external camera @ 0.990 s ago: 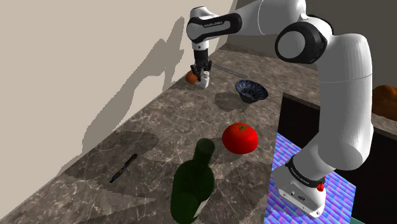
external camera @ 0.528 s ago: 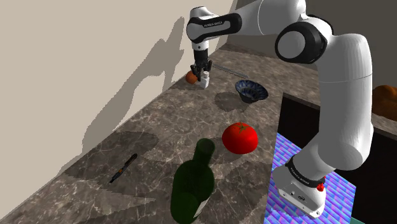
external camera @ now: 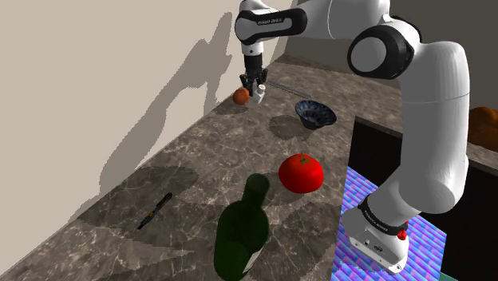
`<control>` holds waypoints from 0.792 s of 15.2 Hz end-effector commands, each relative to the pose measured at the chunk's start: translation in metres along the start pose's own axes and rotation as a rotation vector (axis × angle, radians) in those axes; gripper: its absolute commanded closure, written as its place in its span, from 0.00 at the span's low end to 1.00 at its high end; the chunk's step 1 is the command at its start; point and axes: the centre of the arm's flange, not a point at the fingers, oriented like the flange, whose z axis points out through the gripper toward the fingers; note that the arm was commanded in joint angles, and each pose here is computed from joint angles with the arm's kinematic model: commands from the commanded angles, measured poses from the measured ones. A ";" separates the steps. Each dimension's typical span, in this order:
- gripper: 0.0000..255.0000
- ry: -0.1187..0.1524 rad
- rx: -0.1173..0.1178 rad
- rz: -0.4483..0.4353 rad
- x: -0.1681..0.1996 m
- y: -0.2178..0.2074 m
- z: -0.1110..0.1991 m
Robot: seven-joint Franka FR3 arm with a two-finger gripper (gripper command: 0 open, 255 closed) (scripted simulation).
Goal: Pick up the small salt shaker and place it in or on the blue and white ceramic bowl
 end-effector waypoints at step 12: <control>1.00 0.000 0.000 0.000 -0.019 0.006 -0.066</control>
